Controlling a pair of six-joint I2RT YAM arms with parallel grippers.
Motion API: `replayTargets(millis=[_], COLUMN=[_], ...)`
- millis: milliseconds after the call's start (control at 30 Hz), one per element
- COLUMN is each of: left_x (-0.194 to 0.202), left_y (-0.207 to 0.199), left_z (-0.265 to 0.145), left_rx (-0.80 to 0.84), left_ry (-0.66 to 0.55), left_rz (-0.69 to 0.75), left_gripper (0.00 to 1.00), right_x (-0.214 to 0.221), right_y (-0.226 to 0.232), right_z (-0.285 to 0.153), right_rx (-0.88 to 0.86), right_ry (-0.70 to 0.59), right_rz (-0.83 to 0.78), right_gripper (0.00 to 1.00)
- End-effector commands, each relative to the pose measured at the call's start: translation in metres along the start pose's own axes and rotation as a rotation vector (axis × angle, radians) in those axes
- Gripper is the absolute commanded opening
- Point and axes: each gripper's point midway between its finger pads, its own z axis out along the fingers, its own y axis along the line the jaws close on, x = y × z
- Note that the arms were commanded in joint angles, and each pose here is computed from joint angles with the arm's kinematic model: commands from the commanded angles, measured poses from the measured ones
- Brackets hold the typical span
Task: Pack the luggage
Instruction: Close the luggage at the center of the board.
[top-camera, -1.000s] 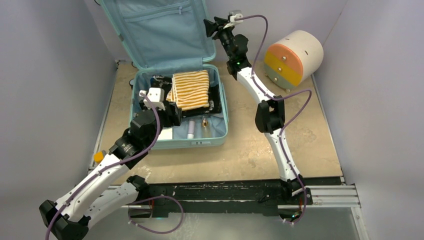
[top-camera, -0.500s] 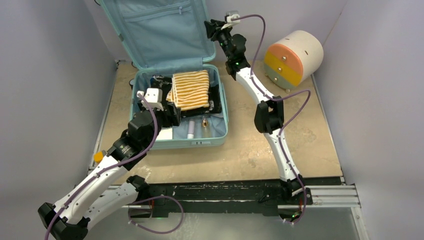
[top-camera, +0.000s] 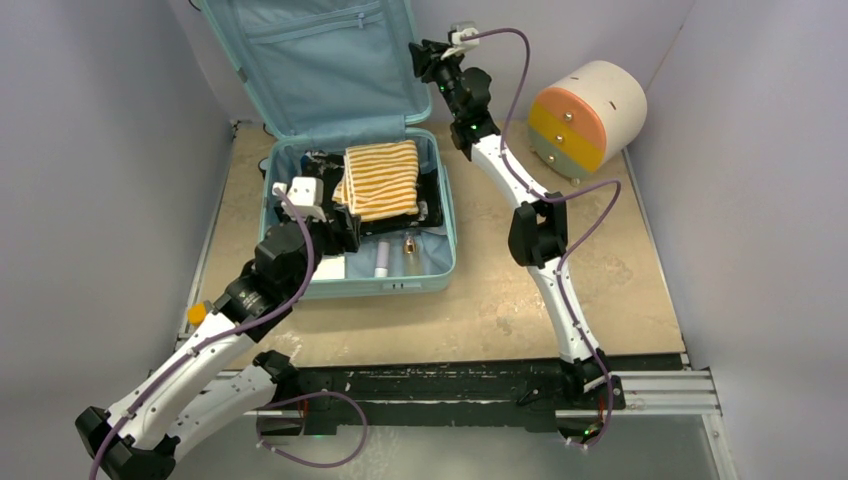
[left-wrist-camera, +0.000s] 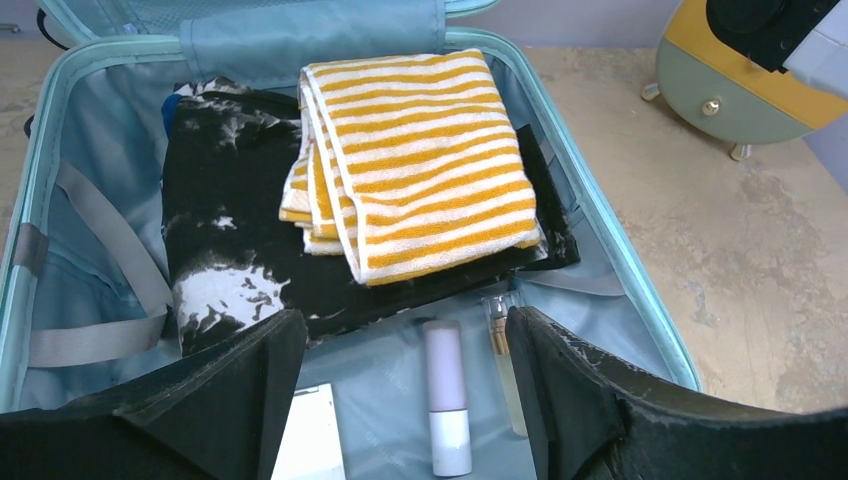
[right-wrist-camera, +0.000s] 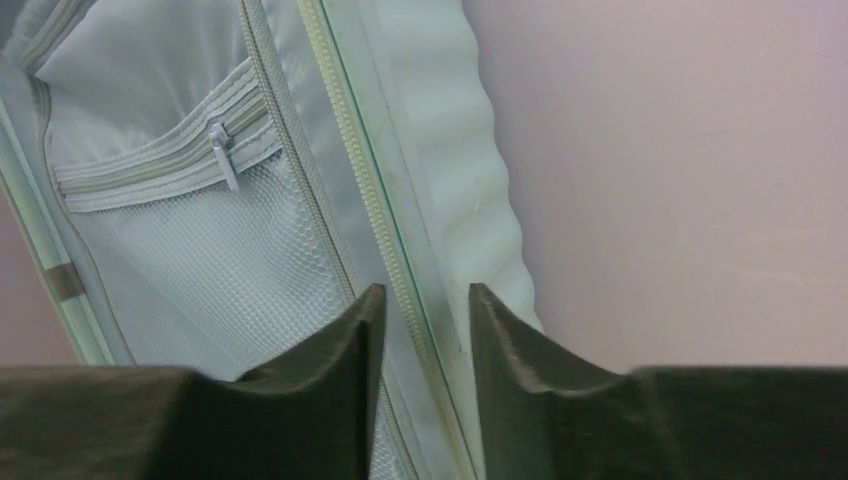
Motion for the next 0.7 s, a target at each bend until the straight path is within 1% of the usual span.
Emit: replayTargets(millis=[0, 67, 100, 133, 167, 433, 667], left_x=[-0.001, -0.001, -0.002, -0.002, -0.002, -0.009, -0.019], left_y=[0.002, 0.002, 0.002, 0.002, 0.002, 0.003, 0.011], left_z=[0.000, 0.001, 0.000, 0.000, 0.000, -0.005, -0.008], left_rx=[-0.008, -0.011, -0.012, -0.012, -0.012, -0.009, -0.048], left_ry=[-0.016, -0.012, -0.010, -0.011, -0.013, -0.042, -0.086], left_rz=[-0.018, -0.017, -0.016, -0.017, -0.018, -0.037, -0.060], left_gripper=[0.77, 0.77, 0.77, 0.77, 0.77, 0.77, 0.76], right_x=[-0.024, -0.026, -0.031, -0.036, -0.041, -0.083, -0.098], right_y=[0.011, 0.015, 0.017, 0.019, 0.019, 0.054, 0.069], right_z=[0.004, 0.004, 0.004, 0.004, 0.003, -0.008, -0.022], right_rx=[-0.019, -0.032, -0.038, -0.038, -0.023, -0.084, -0.120], right_ry=[-0.057, -0.059, -0.068, -0.076, -0.085, -0.143, -0.158], right_rz=[-0.011, -0.006, 0.001, 0.010, 0.017, -0.003, -0.034], right_gripper=[0.33, 0.22, 0.15, 0.05, 0.00, 0.00, 0.00])
